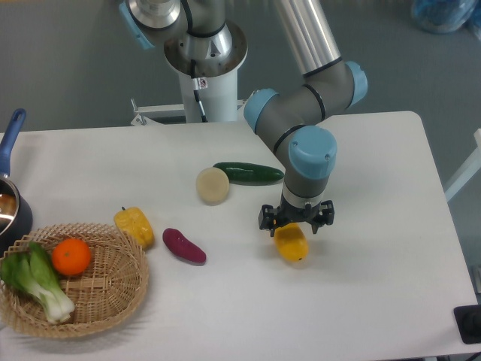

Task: Pick up the mango from the table
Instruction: 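Lift the grasped mango up off the table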

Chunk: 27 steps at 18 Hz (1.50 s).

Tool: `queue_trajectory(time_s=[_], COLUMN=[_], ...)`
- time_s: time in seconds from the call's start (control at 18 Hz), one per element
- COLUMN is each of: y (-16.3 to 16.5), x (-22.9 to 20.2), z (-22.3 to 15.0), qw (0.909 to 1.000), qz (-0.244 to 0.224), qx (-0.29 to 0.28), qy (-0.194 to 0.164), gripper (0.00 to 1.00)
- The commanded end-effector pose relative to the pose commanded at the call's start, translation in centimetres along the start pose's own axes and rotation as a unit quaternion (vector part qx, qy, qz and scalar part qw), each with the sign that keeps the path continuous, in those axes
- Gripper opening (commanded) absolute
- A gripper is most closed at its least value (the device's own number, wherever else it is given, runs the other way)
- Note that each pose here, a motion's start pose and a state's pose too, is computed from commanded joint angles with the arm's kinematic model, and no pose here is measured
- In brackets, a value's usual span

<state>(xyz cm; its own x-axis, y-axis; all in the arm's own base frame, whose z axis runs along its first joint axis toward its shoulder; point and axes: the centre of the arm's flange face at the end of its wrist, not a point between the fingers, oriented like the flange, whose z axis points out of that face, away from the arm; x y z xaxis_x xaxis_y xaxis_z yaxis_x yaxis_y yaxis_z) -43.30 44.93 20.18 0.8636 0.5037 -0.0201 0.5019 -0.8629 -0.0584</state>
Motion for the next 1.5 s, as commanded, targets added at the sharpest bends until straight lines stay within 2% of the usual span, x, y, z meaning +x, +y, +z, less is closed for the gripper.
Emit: queue_trajectory(time_s=[0.11, 0.17, 0.22, 0.28, 0.33, 0.39, 0.5, 0.67, 0.83, 1.06, 1.33, 1.39, 1.5], y=[-0.4, -0.5, -0.6, -0.6, -0.6, -0.6, -0.6, -0.9, -0.4, 1.4, 3.6, 4.0, 4.8], x=[0.1, 0.1, 0.4, 0.5, 0.6, 0.6, 0.5, 0.5, 0.2, -1.5, -3.3, -3.8, -4.2], z=[0.5, 0.7, 0.8, 0.9, 1.0, 1.0, 0.5, -0.7, -5.0, -8.7, -11.3, -11.7, -12.6], qw=[0.9999, 0.9999, 0.9999, 0.9999, 0.9999, 0.9998, 0.9998, 0.9998, 0.9990, 0.9965, 0.9956, 0.9941, 0.9857], qz=[-0.005, -0.004, 0.000, 0.001, 0.001, -0.001, -0.001, -0.001, 0.002, 0.048, 0.082, 0.100, 0.165], qx=[-0.002, -0.004, -0.006, -0.006, -0.008, -0.008, -0.004, 0.006, 0.032, 0.050, 0.026, 0.022, 0.015], qy=[-0.009, -0.013, -0.014, -0.013, -0.014, -0.016, -0.018, -0.021, -0.032, -0.047, -0.038, -0.036, -0.030], gripper=[1.00, 0.96, 0.81, 0.62, 0.49, 0.38, 0.28, 0.26, 0.27, 0.27, 0.25, 0.25, 0.24])
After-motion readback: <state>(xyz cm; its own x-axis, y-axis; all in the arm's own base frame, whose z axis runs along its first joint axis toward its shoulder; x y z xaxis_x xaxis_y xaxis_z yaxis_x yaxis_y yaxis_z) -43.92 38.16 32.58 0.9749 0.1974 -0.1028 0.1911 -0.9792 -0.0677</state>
